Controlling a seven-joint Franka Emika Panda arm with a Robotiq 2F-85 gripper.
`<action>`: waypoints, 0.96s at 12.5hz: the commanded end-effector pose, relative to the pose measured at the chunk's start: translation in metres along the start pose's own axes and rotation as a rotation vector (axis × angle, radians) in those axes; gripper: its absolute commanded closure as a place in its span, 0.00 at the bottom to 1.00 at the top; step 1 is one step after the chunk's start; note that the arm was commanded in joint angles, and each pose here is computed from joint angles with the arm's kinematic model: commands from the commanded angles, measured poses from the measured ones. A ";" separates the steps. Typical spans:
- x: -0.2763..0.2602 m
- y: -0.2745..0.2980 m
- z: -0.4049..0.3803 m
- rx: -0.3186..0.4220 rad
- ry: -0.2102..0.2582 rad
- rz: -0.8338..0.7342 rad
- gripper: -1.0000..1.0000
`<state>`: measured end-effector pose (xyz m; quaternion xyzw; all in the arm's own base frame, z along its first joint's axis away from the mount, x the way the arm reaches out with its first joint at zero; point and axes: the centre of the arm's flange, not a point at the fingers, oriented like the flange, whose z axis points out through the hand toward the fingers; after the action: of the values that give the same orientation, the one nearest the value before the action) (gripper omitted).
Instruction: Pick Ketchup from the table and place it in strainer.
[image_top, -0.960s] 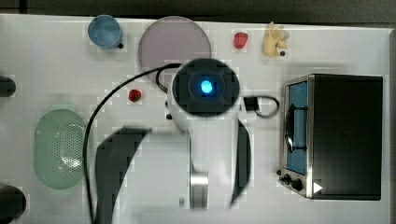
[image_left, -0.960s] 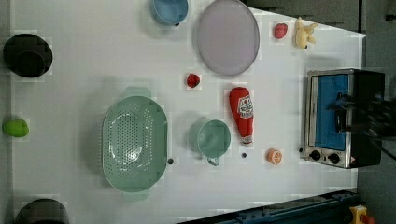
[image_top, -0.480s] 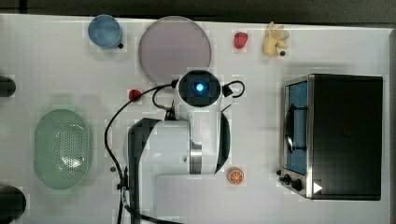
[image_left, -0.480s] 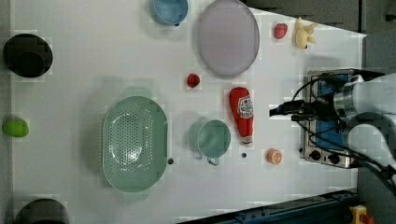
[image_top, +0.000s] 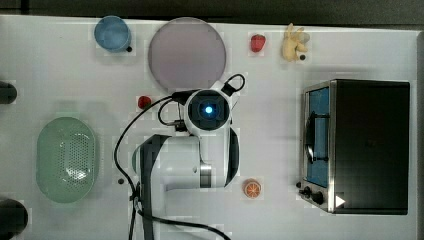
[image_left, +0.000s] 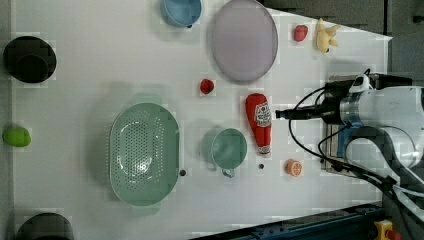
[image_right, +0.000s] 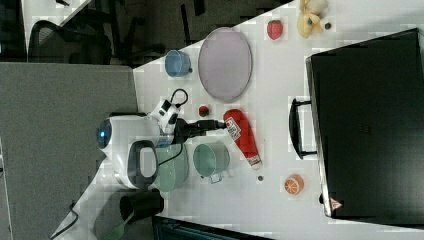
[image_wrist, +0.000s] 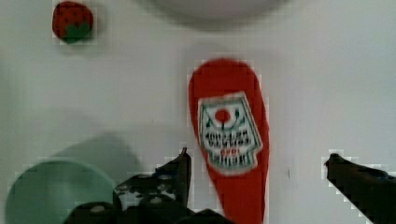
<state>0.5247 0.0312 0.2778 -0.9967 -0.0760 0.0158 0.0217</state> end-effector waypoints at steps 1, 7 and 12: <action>-0.015 0.001 0.058 0.023 -0.036 -0.049 0.00; -0.024 0.003 0.124 0.040 -0.028 -0.035 0.04; -0.016 0.000 0.111 0.033 0.013 -0.042 0.37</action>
<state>0.4891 0.0346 0.1375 -0.9943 -0.0880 0.0437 0.0422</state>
